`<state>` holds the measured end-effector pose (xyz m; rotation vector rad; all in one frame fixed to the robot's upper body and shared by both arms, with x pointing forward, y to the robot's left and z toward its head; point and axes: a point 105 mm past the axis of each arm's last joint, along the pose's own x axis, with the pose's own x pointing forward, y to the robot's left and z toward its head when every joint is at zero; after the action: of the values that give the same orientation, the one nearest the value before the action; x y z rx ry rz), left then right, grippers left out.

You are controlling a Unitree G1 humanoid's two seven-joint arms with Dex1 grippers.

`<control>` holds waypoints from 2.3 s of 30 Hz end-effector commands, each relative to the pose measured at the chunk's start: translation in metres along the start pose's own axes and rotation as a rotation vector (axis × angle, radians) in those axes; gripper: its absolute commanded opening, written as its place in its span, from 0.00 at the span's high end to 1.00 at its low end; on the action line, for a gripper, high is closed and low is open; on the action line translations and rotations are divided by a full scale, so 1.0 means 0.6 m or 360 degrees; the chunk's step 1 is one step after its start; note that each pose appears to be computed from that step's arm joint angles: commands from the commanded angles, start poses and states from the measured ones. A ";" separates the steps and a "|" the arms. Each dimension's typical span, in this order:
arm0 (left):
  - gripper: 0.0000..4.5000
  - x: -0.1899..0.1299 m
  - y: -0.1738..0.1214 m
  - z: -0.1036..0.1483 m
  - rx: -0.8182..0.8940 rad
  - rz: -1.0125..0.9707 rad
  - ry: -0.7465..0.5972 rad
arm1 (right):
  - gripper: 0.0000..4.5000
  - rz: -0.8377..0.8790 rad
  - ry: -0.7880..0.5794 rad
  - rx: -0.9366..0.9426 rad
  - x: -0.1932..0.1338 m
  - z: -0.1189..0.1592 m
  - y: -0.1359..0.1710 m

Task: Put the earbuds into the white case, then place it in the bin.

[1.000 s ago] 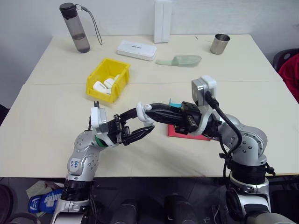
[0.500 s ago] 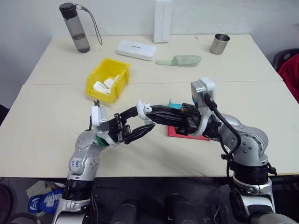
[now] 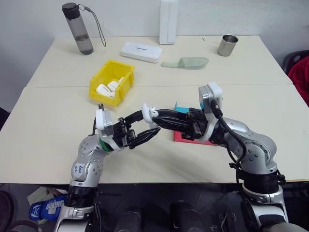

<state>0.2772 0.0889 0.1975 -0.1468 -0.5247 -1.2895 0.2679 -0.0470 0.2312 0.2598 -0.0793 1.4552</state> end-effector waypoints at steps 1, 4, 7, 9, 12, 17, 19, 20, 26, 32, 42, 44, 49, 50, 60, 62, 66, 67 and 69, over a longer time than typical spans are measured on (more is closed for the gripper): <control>0.39 0.016 -0.003 0.034 0.0112 -0.0070 -0.0093 | 0.44 -0.0016 0.0021 -0.0016 -0.013 0.004 0.003; 0.39 0.001 0.003 0.032 0.0108 -0.0041 -0.0043 | 0.21 -0.0055 0.0028 -0.0040 -0.051 0.027 0.007; 0.39 -0.016 0.005 0.020 0.0128 -0.0042 0.0107 | 0.21 -0.0171 0.0039 -0.0060 -0.093 0.045 0.005; 0.39 -0.024 0.014 0.008 0.0164 -0.0015 0.0260 | 0.21 -0.0217 0.0064 -0.0057 -0.114 0.048 0.006; 0.39 -0.036 0.012 -0.023 0.0303 -0.0151 0.0630 | 0.34 -0.0217 0.0276 -0.0192 -0.124 0.026 0.012; 0.39 -0.027 0.013 -0.054 0.0385 -0.0253 0.0923 | 0.73 -0.0059 0.0420 -0.0464 -0.079 0.008 0.023; 0.39 -0.020 0.007 -0.064 0.0386 -0.0311 0.0983 | 0.90 0.0012 0.0407 -0.0495 -0.051 0.004 0.029; 0.39 -0.016 0.004 -0.069 0.0374 -0.0336 0.0998 | 0.97 0.0060 0.0437 -0.0494 -0.039 -0.004 0.034; 0.39 0.002 -0.012 -0.071 0.0357 -0.0416 0.0947 | 0.99 0.0104 0.0615 -0.0588 0.000 -0.039 0.014; 0.39 -0.002 -0.016 -0.058 0.0361 -0.0396 0.0868 | 0.99 -0.0044 0.0760 -0.0516 -0.037 -0.061 -0.015; 0.39 -0.027 -0.002 -0.015 0.0259 -0.0130 0.0698 | 0.99 -0.0375 0.0479 -0.0430 -0.159 -0.033 0.003; 0.39 -0.034 0.030 0.007 0.0236 0.0101 0.0611 | 0.91 -0.0549 0.0389 -0.0494 -0.183 -0.019 0.006; 0.39 -0.061 0.151 0.069 0.0315 0.0737 0.0492 | 0.56 -0.1051 0.0049 -0.0868 -0.232 0.043 0.010; 0.39 -0.065 0.176 0.083 0.0342 0.0841 0.0466 | 0.48 -0.1131 0.0019 -0.0963 -0.241 0.052 0.010; 0.39 -0.094 0.330 0.073 0.0525 0.1302 0.0691 | 0.01 -0.1279 -0.0114 -0.1228 -0.258 0.061 0.010; 0.39 -0.109 0.350 0.051 0.0469 0.1443 0.0732 | 0.01 -0.1283 -0.0116 -0.1227 -0.255 0.057 0.007; 0.39 -0.113 0.357 0.025 0.0425 0.1451 0.0839 | 0.01 -0.1274 -0.0114 -0.1232 -0.247 0.052 0.005; 0.31 -0.110 0.356 0.023 0.0423 0.1425 0.0844 | 0.00 -0.1272 -0.0113 -0.1230 -0.245 0.051 0.005; 0.16 -0.102 0.354 0.025 0.0405 0.1372 0.0805 | 0.00 -0.1271 -0.0105 -0.1225 -0.245 0.048 0.005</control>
<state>0.4608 0.2137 0.1955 0.1373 -0.0541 -0.3517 0.2549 -0.1967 0.2220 -0.2622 -0.4788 0.5543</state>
